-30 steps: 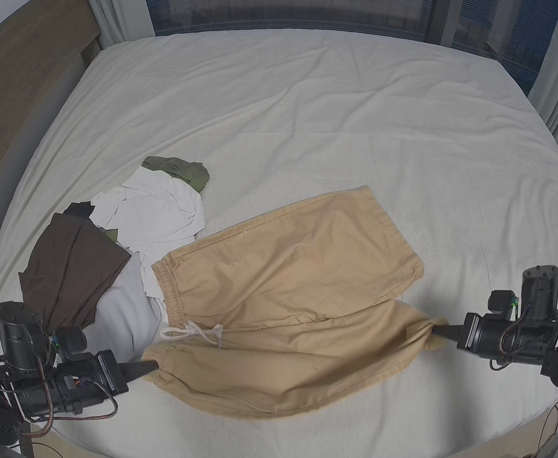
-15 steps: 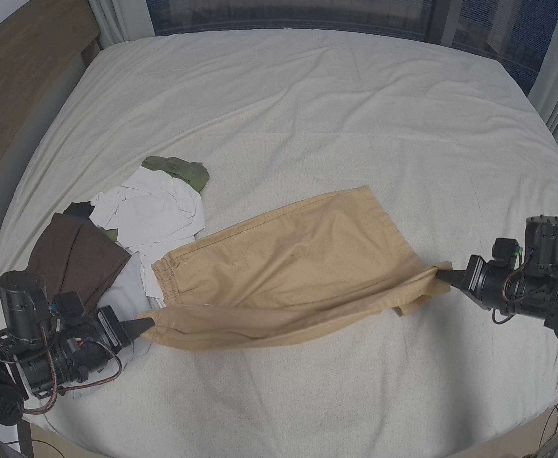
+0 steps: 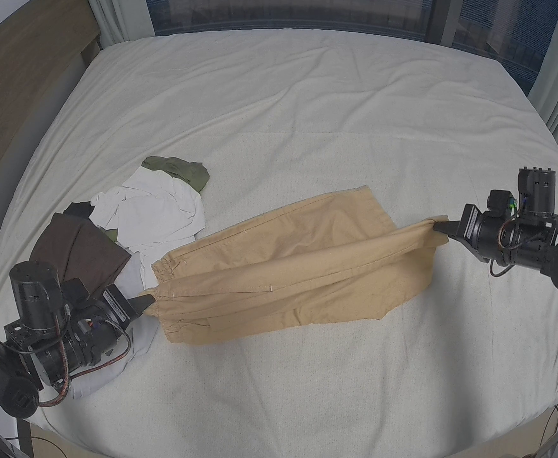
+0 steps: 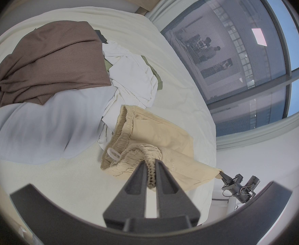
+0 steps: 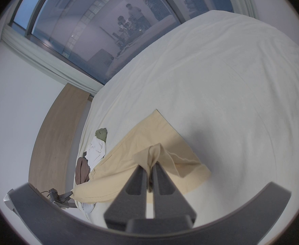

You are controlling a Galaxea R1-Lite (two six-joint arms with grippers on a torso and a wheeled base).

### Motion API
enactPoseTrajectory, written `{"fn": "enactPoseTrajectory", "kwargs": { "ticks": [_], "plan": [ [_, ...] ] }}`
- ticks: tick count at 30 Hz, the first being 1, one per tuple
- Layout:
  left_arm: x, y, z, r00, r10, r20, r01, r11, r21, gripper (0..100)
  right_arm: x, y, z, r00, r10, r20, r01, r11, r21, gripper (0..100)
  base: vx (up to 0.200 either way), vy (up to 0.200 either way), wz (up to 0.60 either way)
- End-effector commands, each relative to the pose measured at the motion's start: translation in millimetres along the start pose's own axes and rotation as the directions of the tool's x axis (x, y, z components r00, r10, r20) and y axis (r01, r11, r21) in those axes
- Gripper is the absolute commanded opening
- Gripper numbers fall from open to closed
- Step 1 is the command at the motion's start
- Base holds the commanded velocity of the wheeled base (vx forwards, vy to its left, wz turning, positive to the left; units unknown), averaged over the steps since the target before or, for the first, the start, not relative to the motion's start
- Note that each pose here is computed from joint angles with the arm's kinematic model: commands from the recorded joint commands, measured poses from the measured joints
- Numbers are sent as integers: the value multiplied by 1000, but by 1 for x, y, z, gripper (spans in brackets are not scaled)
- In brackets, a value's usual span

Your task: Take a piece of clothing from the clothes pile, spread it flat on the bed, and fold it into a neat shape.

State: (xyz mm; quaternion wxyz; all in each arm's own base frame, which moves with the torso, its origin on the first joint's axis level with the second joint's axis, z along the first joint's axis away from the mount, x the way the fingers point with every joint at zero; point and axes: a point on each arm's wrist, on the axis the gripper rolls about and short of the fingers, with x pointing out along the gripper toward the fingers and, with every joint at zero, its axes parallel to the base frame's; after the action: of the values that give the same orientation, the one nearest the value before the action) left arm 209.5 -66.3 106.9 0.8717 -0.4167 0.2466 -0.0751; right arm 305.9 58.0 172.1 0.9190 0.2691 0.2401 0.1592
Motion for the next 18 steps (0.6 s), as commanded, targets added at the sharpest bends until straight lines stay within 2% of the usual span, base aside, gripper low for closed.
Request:
{"fn": "enactPoseTrajectory", "kwargs": {
  "ticks": [1, 5, 10, 18],
  "plan": [
    [7, 3, 0, 1000, 20, -2, -20, 1000, -12, 0, 21, -1, 4, 1000, 2, -13, -2, 1000, -13, 0, 0, 0, 0],
    [11, 4, 1, 999, 36, 15, -36, 999, -21, 0, 31, 0, 4, 1000, 9, -20, -10, 1000, -16, 0, 0, 0, 0],
    [23, 0, 7, 998, 43, 46, -40, 997, -72, 0, 46, 2, 10, 1000, 24, -9, -24, 999, -24, 0, 0, 0, 0],
    [40, 3, 12, 996, 48, 80, -41, 995, -90, 0, 72, -1, 15, 999, 37, 0, -37, 999, -25, 0, 0, 0, 0]
  ]
}}
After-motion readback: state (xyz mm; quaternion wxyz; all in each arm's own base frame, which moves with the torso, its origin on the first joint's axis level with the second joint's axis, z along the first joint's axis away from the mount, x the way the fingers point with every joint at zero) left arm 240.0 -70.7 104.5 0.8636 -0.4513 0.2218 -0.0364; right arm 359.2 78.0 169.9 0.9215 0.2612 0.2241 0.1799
